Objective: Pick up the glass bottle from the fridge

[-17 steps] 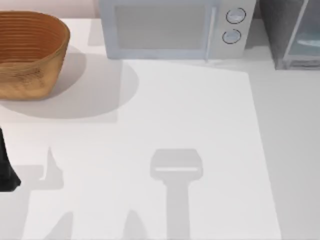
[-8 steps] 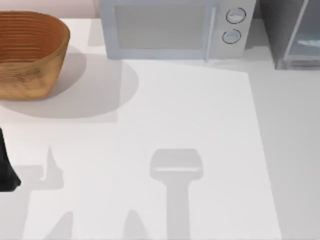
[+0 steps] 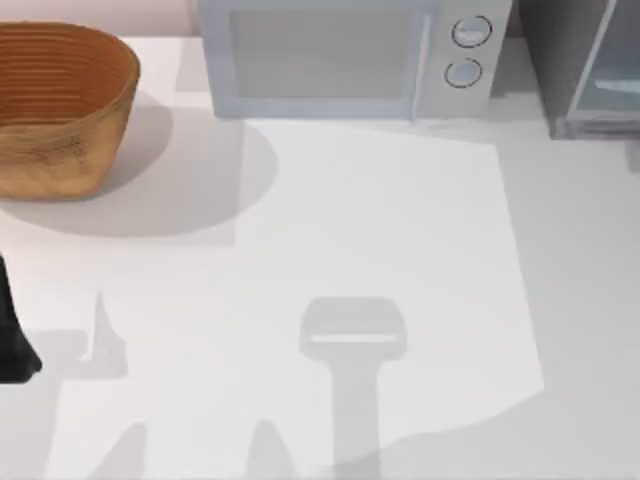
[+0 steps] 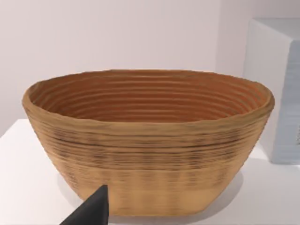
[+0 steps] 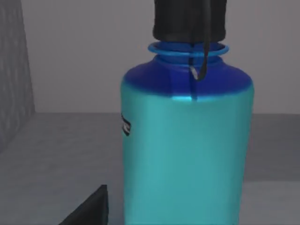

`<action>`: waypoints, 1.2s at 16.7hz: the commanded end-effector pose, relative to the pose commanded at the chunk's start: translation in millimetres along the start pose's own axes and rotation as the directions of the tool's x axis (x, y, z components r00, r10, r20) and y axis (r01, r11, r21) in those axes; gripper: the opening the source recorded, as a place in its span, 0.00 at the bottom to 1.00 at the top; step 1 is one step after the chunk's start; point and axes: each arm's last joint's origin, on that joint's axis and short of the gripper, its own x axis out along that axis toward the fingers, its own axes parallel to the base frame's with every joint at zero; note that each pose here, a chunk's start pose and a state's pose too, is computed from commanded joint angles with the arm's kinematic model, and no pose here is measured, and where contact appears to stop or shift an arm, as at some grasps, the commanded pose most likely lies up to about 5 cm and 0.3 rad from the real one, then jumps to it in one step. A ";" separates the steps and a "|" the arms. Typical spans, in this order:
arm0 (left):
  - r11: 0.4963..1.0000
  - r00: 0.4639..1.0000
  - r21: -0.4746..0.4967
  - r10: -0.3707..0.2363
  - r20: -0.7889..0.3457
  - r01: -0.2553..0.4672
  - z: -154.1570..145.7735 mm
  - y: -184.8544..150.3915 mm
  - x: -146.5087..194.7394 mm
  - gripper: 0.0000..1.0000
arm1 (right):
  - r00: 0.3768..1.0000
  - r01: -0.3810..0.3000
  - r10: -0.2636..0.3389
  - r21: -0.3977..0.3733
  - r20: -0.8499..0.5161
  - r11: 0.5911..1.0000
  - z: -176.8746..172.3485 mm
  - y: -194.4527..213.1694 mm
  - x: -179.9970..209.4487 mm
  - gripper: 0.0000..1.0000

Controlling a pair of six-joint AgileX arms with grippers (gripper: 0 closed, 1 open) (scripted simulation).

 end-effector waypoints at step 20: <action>1.000 1.000 0.000 0.000 0.000 0.000 0.0 0.0 0.0 1.00 | 1.000 0.000 0.000 0.003 -0.010 1.000 -0.6 11.8 85.7 1.00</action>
